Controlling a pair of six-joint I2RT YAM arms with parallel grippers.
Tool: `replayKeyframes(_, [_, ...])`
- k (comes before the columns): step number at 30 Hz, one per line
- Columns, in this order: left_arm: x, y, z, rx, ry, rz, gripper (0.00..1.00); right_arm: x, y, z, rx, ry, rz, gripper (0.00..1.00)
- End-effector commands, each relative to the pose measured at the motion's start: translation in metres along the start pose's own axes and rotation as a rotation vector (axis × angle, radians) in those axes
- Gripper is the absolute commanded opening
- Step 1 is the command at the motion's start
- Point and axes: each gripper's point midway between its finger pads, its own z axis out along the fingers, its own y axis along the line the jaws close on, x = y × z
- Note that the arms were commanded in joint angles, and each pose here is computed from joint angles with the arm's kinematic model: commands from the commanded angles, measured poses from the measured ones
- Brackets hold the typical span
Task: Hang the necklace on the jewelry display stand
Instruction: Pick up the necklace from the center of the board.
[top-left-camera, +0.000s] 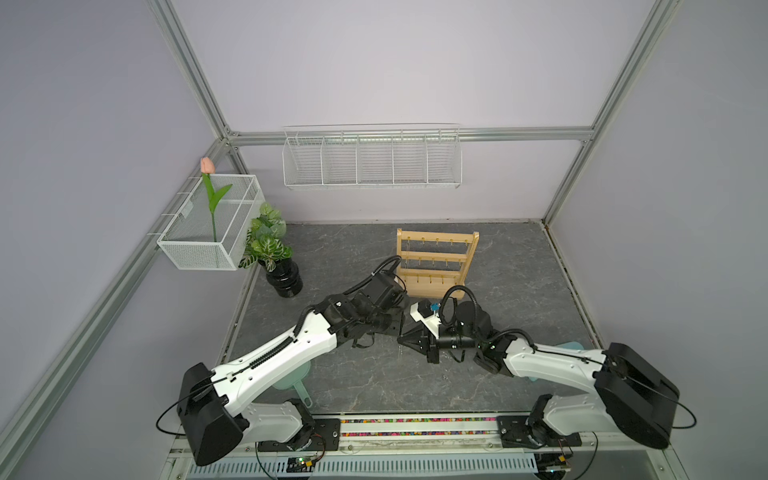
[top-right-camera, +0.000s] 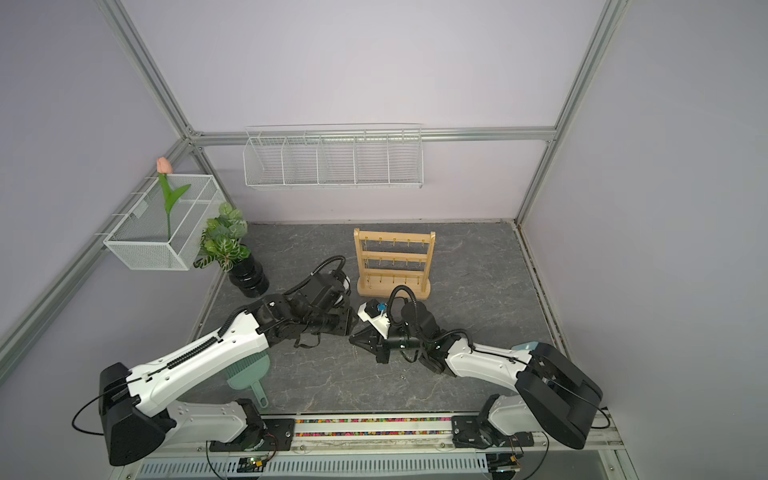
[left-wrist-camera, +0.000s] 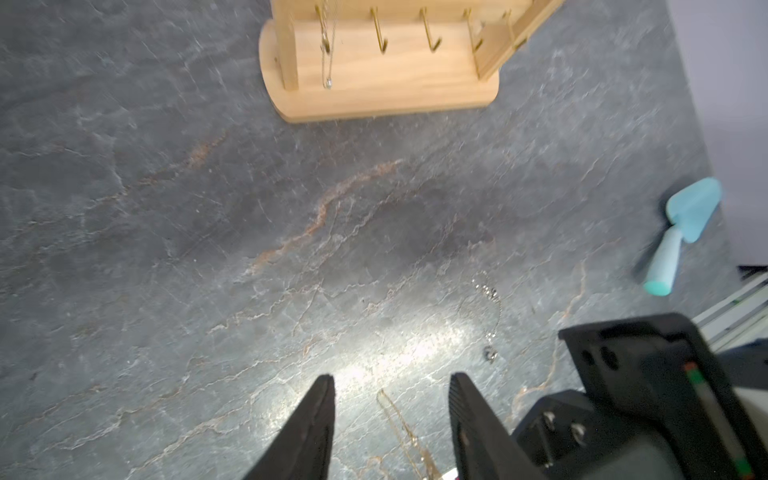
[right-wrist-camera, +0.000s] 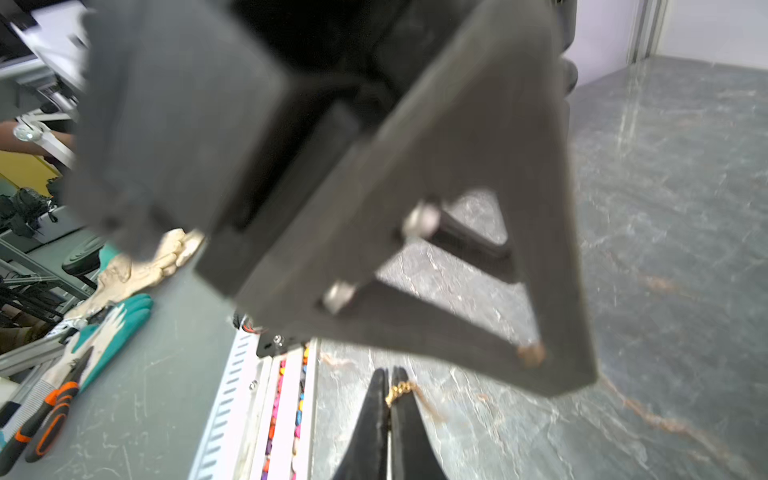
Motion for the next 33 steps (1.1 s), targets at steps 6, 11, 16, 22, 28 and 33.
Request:
replayKeyframes(6, [-0.024,0.017,-0.042,0.002,-0.124,0.022,0.50,-0.044,0.000,-0.012,0.031,0.046,0.071,0.07])
replayKeyframes(11, [-0.017,0.015,-0.040,0.055,-0.157,0.123,0.49,-0.082,-0.010,-0.022,0.085,0.013,0.115,0.07])
replayKeyframes(16, [-0.013,-0.001,-0.041,0.197,-0.251,0.165,0.48,-0.120,-0.020,-0.033,0.150,-0.011,0.156,0.07])
replayKeyframes(22, [-0.029,-0.025,-0.041,0.322,-0.364,0.219,0.48,-0.151,-0.026,-0.039,0.199,-0.014,0.179,0.07])
replayKeyframes(28, [-0.049,-0.023,-0.038,0.260,-0.402,0.220,0.42,-0.160,-0.030,-0.039,0.229,-0.003,0.200,0.07])
replayKeyframes(33, [-0.060,-0.027,-0.046,0.282,-0.472,0.209,0.37,-0.163,-0.029,-0.037,0.218,-0.014,0.214,0.07])
